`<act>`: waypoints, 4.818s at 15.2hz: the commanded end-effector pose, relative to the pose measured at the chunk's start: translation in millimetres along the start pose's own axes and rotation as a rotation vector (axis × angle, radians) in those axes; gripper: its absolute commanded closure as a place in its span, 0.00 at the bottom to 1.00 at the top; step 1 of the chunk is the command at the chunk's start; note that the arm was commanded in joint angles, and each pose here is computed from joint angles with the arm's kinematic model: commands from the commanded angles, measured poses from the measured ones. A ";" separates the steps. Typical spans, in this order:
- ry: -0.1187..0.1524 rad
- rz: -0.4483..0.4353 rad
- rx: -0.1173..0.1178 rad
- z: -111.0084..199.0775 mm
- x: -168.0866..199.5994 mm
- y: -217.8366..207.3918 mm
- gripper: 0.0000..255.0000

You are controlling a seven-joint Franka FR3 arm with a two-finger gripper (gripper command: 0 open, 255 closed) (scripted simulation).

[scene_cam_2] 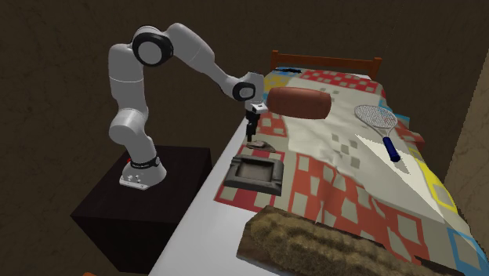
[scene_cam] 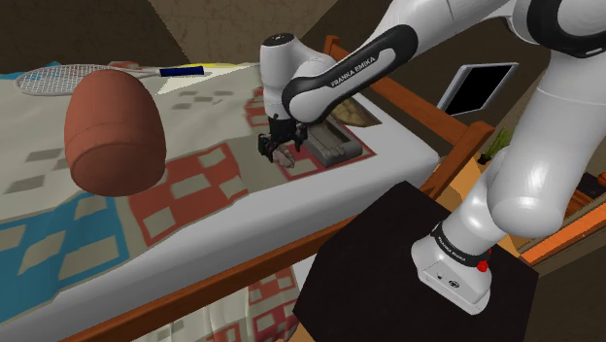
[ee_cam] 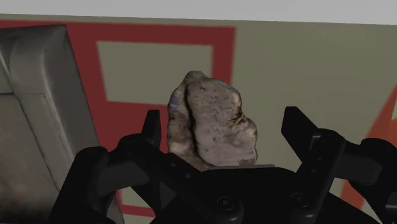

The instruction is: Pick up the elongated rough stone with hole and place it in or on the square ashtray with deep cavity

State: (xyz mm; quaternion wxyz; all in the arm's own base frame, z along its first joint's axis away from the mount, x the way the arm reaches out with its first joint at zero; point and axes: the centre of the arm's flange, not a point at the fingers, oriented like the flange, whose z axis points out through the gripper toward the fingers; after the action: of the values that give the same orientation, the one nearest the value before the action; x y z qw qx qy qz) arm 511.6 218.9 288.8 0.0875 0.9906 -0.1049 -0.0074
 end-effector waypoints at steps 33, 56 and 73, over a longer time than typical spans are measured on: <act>-0.084 -0.098 0.138 7.9 0.0 123.1 0.00; -0.196 -0.208 0.320 37.2 12.8 271.4 0.00; -0.196 -0.208 0.320 16.4 12.9 275.1 1.00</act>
State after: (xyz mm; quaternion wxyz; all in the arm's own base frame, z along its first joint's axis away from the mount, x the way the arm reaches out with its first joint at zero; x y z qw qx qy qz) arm 466.1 -53.2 317.1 -0.0826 0.9920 -0.0106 -0.0954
